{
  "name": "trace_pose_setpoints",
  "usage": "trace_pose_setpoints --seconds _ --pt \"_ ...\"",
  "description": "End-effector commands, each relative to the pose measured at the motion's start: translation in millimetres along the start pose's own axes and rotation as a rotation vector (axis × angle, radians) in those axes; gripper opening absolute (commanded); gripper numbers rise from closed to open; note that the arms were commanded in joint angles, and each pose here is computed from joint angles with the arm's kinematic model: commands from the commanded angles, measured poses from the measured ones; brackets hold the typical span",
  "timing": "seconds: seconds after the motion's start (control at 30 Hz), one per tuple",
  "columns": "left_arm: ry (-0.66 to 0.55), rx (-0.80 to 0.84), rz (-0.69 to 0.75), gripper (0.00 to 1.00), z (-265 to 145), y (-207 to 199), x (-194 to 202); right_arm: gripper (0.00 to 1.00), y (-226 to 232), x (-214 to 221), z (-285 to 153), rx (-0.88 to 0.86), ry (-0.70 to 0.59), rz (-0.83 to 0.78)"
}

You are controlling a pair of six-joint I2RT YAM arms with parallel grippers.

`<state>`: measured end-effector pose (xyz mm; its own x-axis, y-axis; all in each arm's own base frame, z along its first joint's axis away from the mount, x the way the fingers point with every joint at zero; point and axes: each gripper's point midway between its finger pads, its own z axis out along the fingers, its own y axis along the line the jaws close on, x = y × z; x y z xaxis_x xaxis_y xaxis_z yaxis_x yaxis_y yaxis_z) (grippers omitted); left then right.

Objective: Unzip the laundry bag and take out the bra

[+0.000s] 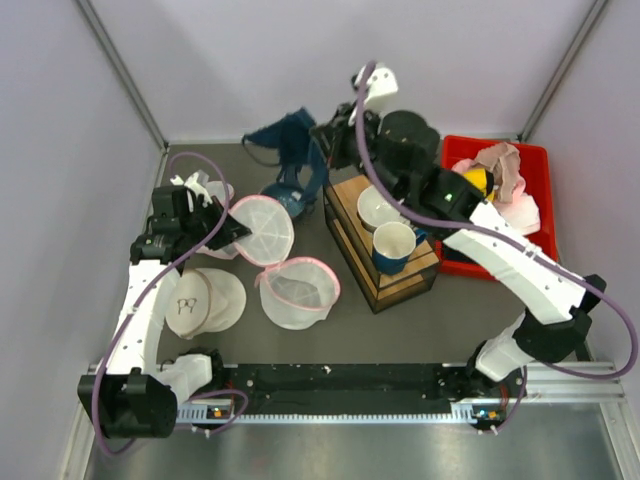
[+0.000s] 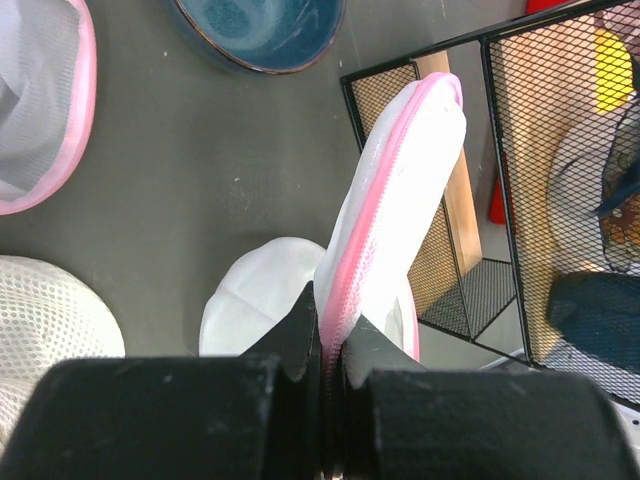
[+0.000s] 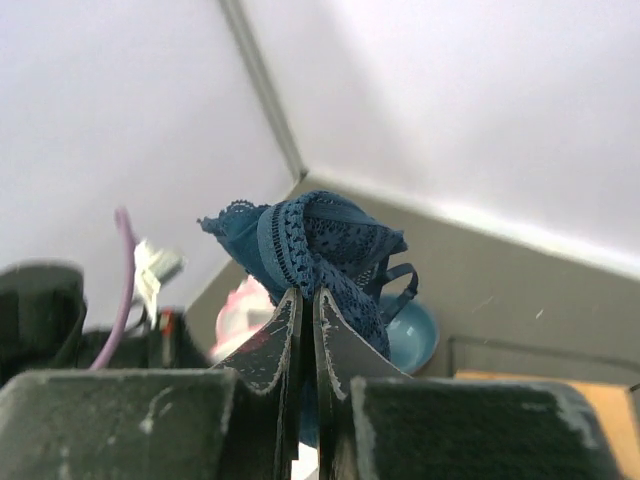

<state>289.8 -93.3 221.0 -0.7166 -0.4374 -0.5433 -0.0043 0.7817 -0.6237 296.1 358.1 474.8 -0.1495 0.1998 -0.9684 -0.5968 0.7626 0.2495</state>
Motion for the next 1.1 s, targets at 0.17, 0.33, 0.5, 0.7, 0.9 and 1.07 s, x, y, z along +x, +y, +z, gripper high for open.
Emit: trace_pose_setpoints --seconds 0.17,0.33,0.5,0.7,0.9,1.07 --pt "-0.007 0.078 0.009 0.00 1 -15 -6 0.00 -92 -161 -44 0.298 -0.395 -0.064" --pt "-0.013 0.067 0.016 0.00 -2 -14 -6 0.00 -190 -163 -87 0.579 -0.419 -0.071" --pt "-0.001 0.064 0.016 0.00 -1 -11 -2 0.00 -281 -129 -136 0.826 -0.402 -0.010" --pt "0.017 0.080 0.031 0.00 -4 -14 3 0.00 -371 -43 -207 1.108 -0.320 0.125" --pt "0.062 0.089 0.016 0.00 3 -10 12 0.00 -420 64 -246 1.277 -0.175 0.297" --pt "0.082 0.099 -0.005 0.00 7 -8 18 0.00 -436 139 -241 1.297 -0.015 0.358"
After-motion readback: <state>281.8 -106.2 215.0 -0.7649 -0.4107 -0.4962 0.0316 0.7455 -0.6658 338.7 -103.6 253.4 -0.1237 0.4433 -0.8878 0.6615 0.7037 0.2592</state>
